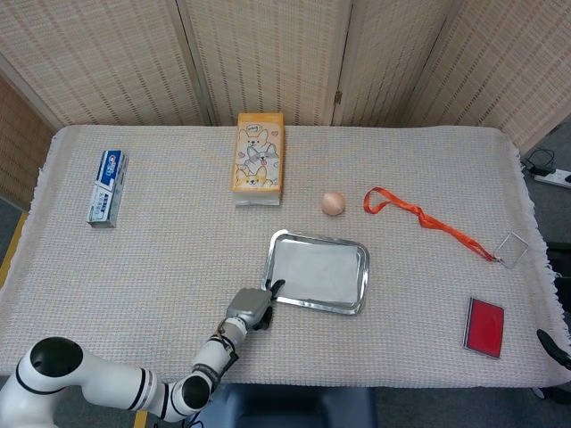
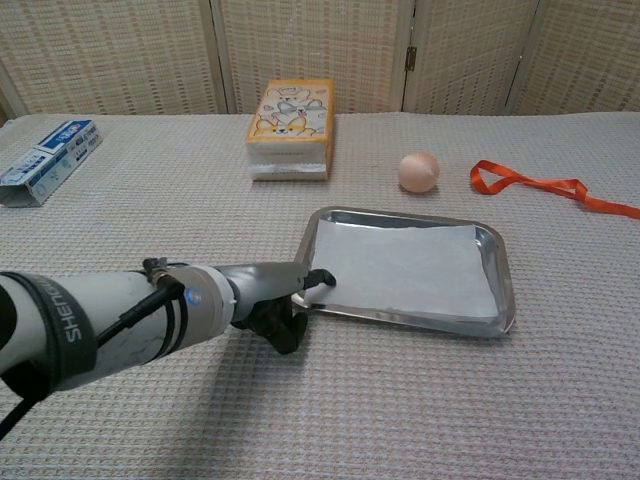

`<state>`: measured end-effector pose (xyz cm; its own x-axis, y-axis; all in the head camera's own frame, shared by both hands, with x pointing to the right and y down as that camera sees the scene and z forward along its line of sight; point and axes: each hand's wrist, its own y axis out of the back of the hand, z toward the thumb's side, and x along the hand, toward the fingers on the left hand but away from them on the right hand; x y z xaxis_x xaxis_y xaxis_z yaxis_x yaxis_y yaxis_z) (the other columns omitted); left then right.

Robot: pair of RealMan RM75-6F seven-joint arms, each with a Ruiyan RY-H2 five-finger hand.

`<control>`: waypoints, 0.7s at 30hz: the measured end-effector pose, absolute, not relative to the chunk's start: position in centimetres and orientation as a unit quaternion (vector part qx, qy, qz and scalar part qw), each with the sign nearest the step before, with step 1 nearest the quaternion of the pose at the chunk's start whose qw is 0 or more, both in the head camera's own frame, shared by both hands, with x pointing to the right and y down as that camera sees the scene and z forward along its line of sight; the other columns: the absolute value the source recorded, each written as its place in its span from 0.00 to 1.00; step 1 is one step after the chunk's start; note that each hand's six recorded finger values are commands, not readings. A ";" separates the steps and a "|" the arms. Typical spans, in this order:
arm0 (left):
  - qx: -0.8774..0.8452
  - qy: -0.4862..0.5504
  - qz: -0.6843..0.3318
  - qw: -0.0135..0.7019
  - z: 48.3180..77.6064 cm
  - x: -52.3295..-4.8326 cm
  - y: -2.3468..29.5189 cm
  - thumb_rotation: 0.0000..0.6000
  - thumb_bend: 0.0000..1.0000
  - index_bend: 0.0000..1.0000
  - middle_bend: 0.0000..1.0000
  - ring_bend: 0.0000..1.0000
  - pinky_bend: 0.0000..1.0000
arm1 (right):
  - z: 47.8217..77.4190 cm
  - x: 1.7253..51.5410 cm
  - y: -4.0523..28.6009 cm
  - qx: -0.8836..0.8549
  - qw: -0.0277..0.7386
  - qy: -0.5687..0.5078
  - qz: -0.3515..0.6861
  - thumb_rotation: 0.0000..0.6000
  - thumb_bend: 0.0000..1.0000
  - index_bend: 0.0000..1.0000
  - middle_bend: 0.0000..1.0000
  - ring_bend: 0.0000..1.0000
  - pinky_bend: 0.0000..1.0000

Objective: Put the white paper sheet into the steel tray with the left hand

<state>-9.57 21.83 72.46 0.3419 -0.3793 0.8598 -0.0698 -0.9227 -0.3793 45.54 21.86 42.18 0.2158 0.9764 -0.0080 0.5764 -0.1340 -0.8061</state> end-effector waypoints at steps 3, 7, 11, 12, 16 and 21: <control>-0.809 0.138 -0.554 0.139 72.4 -9.4 21.9 1.00 0.82 0.00 1.00 1.00 1.00 | 42.1 45.5 21.9 -0.697 0.350 -0.557 0.285 1.00 0.31 0.00 0.00 0.00 0.00; -0.810 0.139 -0.552 0.141 72.4 -9.3 21.9 1.00 0.82 0.00 1.00 1.00 1.00 | 42.0 45.5 21.9 -0.696 0.351 -0.558 0.284 1.00 0.31 0.00 0.00 0.00 0.00; -0.810 0.137 -0.553 0.143 72.5 -9.3 21.9 1.00 0.82 0.00 1.00 1.00 1.00 | 42.0 45.5 22.0 -0.696 0.352 -0.558 0.283 1.00 0.31 0.00 0.00 0.00 0.00; -0.810 0.137 -0.552 0.143 72.6 -9.3 21.9 1.00 0.82 0.00 1.00 1.00 1.00 | 42.0 45.5 22.0 -0.696 0.352 -0.558 0.283 1.00 0.31 0.00 0.00 0.00 0.00; -0.810 0.138 -0.551 0.146 72.7 -9.2 21.8 1.00 0.82 0.00 1.00 1.00 1.00 | 42.0 45.4 22.0 -0.697 0.352 -0.557 0.283 1.00 0.31 0.00 0.00 0.00 0.00; -0.807 0.145 -0.553 0.148 72.8 -9.2 21.5 1.00 0.82 0.00 1.00 1.00 1.00 | 42.2 45.5 21.9 -0.697 0.351 -0.557 0.285 1.00 0.31 0.00 0.00 0.00 0.00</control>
